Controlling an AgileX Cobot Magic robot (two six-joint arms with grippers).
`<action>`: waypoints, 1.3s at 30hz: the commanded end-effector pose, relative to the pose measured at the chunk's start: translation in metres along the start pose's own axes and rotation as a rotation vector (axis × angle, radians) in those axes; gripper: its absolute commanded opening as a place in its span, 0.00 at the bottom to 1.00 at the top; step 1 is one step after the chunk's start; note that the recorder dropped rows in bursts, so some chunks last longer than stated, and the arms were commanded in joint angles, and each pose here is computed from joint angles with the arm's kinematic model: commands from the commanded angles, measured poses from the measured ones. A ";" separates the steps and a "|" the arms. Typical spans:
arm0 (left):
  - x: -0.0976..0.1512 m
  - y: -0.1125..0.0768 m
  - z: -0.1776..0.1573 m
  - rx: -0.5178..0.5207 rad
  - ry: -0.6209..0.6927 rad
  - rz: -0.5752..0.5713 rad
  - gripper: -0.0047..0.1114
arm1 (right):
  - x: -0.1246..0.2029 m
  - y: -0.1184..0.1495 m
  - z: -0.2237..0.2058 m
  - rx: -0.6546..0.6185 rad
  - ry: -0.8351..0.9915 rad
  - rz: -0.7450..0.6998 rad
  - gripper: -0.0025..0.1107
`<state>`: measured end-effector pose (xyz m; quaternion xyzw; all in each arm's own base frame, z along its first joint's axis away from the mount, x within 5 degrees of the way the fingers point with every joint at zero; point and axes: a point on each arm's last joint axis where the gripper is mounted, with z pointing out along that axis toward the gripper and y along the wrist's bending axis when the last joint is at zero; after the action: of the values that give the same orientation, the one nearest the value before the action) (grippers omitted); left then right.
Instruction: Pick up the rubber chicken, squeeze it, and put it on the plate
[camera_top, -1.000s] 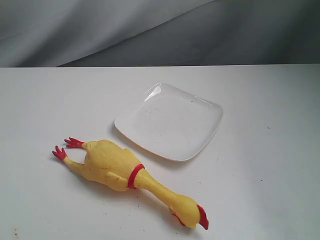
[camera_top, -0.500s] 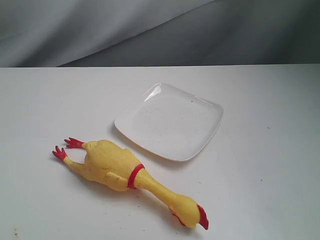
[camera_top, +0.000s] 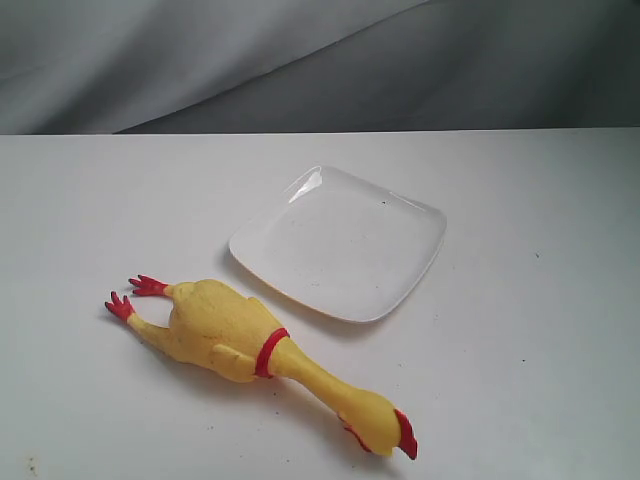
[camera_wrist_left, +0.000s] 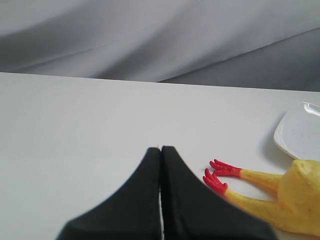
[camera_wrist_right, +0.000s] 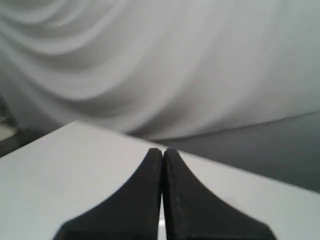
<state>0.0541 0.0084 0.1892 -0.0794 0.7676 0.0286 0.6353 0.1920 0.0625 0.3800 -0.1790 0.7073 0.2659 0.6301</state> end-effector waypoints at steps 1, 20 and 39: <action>0.001 0.000 0.000 -0.001 -0.002 -0.006 0.04 | 0.031 -0.021 0.063 -0.268 0.275 0.053 0.02; 0.001 0.000 0.000 -0.001 -0.002 -0.006 0.04 | 0.051 -0.065 0.118 0.314 0.302 -0.303 0.02; 0.001 0.000 0.000 -0.001 -0.002 -0.006 0.04 | -0.002 -0.066 0.085 0.085 0.688 -0.391 0.02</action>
<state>0.0541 0.0084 0.1892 -0.0794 0.7676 0.0286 0.6353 0.3106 0.0309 0.3616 -0.2280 0.8796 -0.1113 0.4025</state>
